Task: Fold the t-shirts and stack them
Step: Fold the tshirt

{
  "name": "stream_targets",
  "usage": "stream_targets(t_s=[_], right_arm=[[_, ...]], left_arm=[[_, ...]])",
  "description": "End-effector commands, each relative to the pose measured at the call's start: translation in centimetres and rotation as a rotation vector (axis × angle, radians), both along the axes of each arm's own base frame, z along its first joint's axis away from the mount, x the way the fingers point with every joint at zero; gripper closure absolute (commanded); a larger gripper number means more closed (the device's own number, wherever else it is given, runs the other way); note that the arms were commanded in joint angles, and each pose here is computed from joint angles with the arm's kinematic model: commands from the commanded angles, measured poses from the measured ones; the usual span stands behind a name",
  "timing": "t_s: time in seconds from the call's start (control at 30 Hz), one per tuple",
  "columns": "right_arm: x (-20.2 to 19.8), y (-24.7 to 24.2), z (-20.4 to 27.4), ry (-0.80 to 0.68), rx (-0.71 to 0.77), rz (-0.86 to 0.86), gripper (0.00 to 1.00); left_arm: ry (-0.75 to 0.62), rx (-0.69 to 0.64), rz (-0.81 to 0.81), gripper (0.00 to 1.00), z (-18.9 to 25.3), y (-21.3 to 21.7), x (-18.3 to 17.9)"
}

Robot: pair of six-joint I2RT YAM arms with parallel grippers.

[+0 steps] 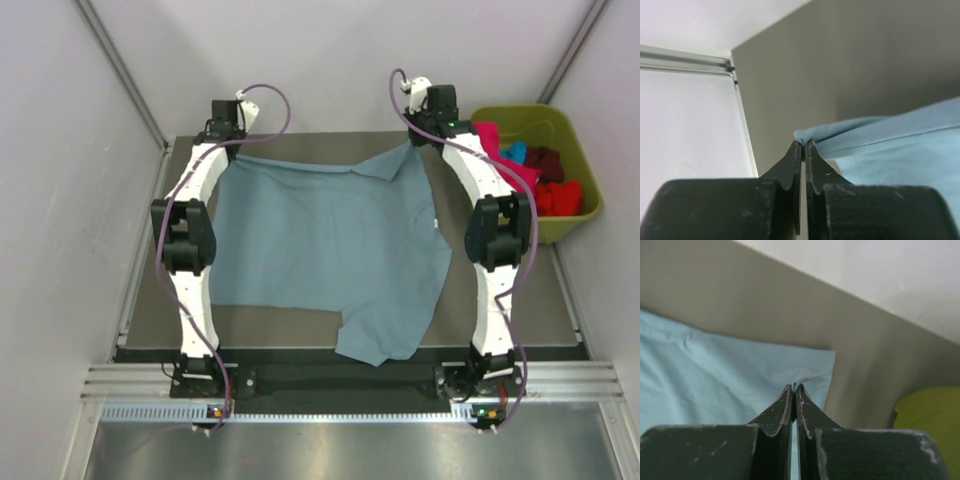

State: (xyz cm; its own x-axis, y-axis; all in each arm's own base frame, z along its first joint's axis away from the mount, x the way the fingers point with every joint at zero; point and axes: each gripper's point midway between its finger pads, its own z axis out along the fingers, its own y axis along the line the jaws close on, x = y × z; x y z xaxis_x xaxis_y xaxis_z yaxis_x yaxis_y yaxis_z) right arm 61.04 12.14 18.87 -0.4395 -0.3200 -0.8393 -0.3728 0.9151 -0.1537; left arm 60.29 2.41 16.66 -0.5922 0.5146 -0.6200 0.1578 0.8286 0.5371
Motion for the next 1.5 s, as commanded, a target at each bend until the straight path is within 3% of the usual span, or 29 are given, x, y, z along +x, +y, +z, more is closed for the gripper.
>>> stream_targets(t_s=[0.0,0.53,0.8,1.03,1.47], right_arm=[[-2.6,-0.3,6.7,-0.06,0.011,0.036,1.0],[-11.9,-1.1,10.7,-0.013,0.128,0.053,1.0],[-16.5,-1.0,7.5,0.097,0.131,0.07,1.0],[-19.7,-1.4,7.5,0.121,0.137,0.075,1.0],[-23.0,-1.6,5.2,0.19,0.161,0.077,1.0]], left_arm=[[-0.039,-0.046,-0.035,1.0,5.1,0.0,-1.1],[0.084,-0.135,-0.059,1.0,4.0,-0.2,-5.7],[0.161,-0.143,-0.055,1.0,1.7,-0.2,-8.9],[0.182,-0.136,-0.034,1.0,1.1,0.5,-10.5],[0.245,-0.156,0.002,1.0,-0.8,0.8,-12.5]])
